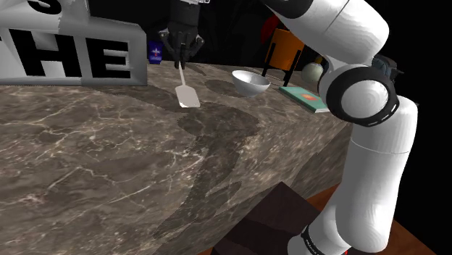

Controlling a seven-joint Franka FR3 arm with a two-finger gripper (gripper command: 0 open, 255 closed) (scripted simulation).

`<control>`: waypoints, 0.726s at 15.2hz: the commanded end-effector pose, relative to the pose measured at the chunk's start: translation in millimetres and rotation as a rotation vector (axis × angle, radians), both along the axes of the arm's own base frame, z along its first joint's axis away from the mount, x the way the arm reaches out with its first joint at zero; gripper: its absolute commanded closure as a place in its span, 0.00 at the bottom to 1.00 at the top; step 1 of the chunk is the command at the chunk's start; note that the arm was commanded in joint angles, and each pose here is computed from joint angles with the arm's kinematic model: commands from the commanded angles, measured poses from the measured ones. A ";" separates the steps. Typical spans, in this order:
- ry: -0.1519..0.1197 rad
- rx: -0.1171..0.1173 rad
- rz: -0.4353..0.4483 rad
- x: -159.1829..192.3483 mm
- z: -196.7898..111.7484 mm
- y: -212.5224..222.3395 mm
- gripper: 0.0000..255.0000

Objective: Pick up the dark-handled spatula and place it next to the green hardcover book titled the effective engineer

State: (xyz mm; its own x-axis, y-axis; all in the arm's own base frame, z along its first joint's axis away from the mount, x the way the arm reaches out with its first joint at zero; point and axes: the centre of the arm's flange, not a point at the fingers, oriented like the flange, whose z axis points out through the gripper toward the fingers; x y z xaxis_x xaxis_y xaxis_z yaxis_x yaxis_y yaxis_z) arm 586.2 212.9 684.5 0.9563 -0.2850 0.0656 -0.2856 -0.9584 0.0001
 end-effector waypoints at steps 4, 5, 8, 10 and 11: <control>-0.001 0.000 0.000 -23.4 1.2 -60.6 1.00; -0.001 0.000 0.000 -28.5 1.2 -72.8 1.00; -0.001 0.000 0.000 -43.9 1.3 -109.2 1.00; -0.001 0.000 0.000 -54.2 1.3 -133.6 1.00; -0.001 0.000 0.000 -59.4 1.3 -145.7 1.00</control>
State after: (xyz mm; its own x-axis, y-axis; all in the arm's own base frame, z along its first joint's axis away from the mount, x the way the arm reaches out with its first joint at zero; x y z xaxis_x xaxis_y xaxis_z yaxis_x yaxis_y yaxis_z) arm 535.4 81.1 686.5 0.9560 -0.2858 0.0665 -0.2865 -0.9581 0.0006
